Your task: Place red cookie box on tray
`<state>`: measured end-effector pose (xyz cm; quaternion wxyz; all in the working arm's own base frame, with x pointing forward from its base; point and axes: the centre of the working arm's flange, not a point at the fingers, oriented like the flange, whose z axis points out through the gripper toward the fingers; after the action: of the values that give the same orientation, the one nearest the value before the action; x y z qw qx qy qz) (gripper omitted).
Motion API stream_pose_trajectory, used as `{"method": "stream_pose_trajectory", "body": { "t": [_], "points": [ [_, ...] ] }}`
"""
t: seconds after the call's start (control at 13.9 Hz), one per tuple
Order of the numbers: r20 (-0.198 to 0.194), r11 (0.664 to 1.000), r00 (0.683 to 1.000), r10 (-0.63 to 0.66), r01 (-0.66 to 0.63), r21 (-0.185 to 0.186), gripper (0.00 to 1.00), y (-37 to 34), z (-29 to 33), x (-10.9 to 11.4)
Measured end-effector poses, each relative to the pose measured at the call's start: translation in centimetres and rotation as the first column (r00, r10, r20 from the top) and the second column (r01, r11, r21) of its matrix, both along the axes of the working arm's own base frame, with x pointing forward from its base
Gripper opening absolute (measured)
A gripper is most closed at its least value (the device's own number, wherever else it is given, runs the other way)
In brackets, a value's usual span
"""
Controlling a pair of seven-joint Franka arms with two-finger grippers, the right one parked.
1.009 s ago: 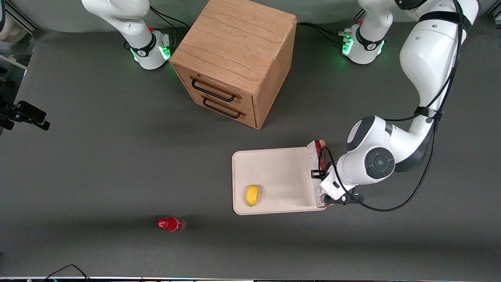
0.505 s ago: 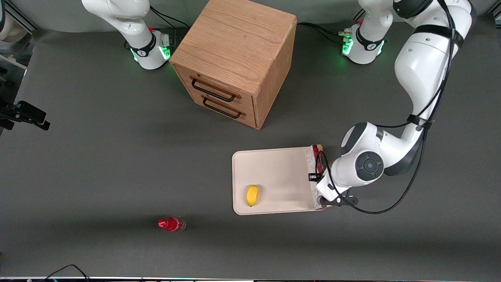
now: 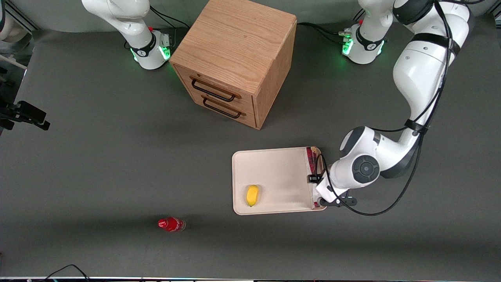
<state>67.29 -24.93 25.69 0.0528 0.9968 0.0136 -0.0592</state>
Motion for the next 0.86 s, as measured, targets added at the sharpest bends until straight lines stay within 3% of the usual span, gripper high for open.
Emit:
{"method": "stream_pose_trajectory", "body": {
  "t": [0.14,0.5,0.65,0.86],
  "points": [
    [-0.024,1.0,1.0,0.012,-0.011,0.024,0.98,1.1,3.1,0.6],
    [-0.043,0.997,0.998,0.052,-0.049,0.06,1.0,4.1,15.7,1.4],
    [-0.057,0.998,0.998,0.002,0.002,0.067,1.0,6.9,21.3,0.1],
    [-0.108,0.991,0.991,-0.078,0.089,0.103,1.0,13.0,29.0,-3.3]
  ]
}}
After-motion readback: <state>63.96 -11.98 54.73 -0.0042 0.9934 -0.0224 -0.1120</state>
